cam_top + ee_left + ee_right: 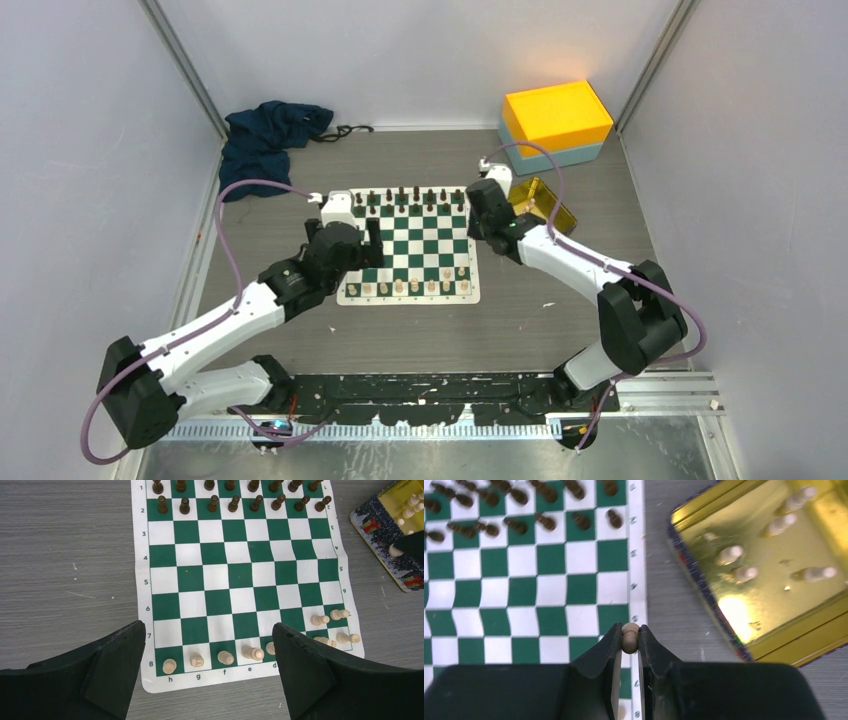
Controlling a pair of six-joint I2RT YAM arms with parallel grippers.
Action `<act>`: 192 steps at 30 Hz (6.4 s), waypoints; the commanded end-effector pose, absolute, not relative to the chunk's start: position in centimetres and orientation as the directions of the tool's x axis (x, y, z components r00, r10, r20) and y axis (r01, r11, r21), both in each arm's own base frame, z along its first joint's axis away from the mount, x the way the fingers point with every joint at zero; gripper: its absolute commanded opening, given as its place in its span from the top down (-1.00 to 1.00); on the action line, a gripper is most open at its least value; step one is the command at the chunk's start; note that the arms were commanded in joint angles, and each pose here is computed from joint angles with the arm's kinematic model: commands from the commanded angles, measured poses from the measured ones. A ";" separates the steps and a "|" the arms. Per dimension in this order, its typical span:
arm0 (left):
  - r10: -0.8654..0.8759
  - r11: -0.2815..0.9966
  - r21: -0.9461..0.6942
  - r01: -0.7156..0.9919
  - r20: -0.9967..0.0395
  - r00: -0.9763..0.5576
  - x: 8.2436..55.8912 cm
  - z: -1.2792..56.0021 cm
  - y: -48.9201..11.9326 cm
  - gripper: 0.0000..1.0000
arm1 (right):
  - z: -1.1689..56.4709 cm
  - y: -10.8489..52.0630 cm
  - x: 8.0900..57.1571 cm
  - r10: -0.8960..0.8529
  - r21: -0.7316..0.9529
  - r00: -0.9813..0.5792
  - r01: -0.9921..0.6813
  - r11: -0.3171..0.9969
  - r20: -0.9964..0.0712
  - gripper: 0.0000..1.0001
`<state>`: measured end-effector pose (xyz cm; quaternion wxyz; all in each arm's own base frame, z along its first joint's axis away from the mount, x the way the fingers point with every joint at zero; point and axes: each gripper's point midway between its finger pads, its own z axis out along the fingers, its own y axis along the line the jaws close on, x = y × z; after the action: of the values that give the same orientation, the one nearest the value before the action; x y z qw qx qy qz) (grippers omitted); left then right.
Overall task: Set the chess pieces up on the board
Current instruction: Place the chess piece on the chessboard, then pick up the chess piece from the storage box.
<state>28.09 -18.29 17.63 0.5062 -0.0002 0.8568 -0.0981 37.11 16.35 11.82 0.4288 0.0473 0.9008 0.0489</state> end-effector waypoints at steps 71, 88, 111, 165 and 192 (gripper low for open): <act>-0.142 0.976 -0.199 0.085 -0.884 -0.445 26.6 19.1 -16.4 -0.92 | 4.3 28.9 30.3 -0.020 0.038 -0.702 -0.067 0.997 -0.712 0.99; -0.138 0.978 -0.194 0.082 -0.884 -0.447 26.7 18.8 -16.3 -0.92 | 3.5 29.4 30.0 -0.032 0.042 -0.718 -0.084 0.996 -0.695 0.99; -0.139 0.977 -0.196 0.083 -0.883 -0.449 26.7 18.8 -16.5 -0.92 | 3.9 29.4 30.1 -0.044 0.031 -0.716 -0.091 0.995 -0.697 0.37; -0.128 0.972 -0.203 0.115 -0.874 -0.468 28.3 18.2 -18.9 -0.93 | 10.2 2.2 40.9 0.420 0.105 -0.527 0.525 0.844 -0.738 0.27; -0.120 0.970 -0.208 0.127 -0.862 -0.493 28.7 16.6 -19.9 -0.92 | 4.8 -0.2 42.0 0.473 0.094 -0.575 0.565 0.819 -0.668 0.25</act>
<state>27.62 -18.94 14.62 0.4771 0.0099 0.8729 -0.1014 40.69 -0.08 4.43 0.3396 0.2871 0.8924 -0.0763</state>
